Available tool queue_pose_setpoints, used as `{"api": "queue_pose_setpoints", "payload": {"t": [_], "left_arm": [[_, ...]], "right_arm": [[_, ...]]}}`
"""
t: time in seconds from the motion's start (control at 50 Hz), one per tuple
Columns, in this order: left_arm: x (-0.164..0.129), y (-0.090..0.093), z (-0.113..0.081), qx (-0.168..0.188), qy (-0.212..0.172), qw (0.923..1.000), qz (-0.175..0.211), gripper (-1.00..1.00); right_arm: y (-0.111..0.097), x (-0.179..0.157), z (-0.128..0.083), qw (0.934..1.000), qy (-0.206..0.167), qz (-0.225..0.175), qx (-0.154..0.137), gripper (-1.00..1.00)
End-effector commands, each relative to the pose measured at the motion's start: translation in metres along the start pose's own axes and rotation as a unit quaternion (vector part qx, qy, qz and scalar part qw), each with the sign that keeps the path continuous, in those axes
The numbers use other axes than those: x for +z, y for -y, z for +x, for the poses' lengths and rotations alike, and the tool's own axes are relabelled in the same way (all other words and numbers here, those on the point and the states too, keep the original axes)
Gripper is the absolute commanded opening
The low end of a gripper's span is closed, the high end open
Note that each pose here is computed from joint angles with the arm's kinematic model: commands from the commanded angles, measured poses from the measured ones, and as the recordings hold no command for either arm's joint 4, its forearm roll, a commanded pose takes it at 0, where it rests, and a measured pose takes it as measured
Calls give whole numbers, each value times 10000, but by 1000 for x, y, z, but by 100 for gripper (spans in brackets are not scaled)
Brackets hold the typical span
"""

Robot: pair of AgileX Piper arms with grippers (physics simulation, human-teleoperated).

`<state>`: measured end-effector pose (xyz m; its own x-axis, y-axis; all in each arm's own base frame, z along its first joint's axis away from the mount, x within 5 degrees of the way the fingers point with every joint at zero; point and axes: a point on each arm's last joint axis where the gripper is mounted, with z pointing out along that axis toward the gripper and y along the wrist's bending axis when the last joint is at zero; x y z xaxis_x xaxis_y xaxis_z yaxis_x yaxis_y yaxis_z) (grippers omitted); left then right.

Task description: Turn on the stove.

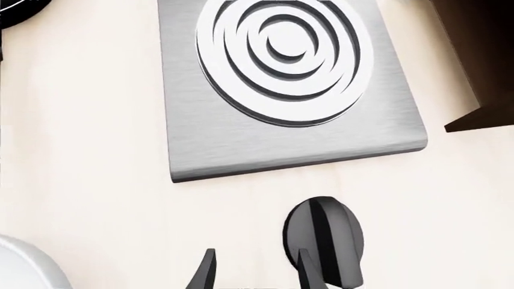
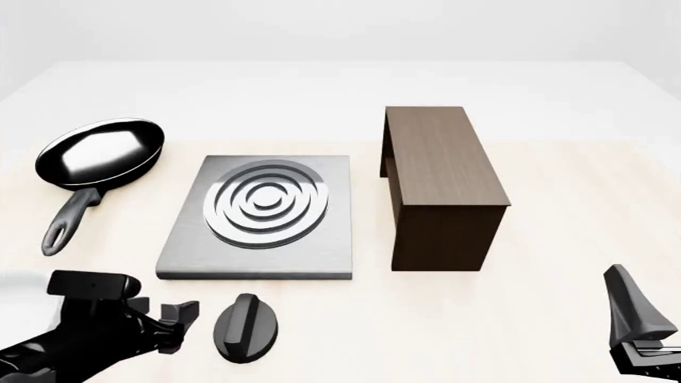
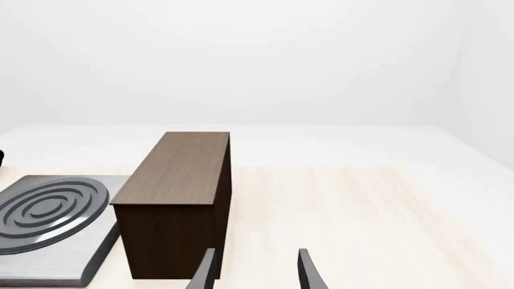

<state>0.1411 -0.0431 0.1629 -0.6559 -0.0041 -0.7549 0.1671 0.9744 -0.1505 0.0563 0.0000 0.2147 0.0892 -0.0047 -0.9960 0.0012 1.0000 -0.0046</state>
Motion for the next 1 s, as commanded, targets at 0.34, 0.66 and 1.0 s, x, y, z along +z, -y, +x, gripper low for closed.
{"api": "queue_pose_setpoints", "payload": {"t": [0.34, 0.66, 1.0], "left_arm": [[22, 17, 30, -452, -551, 9966, 409, 100], [31, 21, 38, -476, -709, 9952, 477, 100], [48, 47, 33, -345, -780, 9923, 899, 100]], "right_arm": [[0, 0, 0, 10000, 0, -1, 0, 100], [0, 0, 0, 10000, 0, -1, 0, 100], [0, 0, 0, 10000, 0, 0, 0, 100]]}}
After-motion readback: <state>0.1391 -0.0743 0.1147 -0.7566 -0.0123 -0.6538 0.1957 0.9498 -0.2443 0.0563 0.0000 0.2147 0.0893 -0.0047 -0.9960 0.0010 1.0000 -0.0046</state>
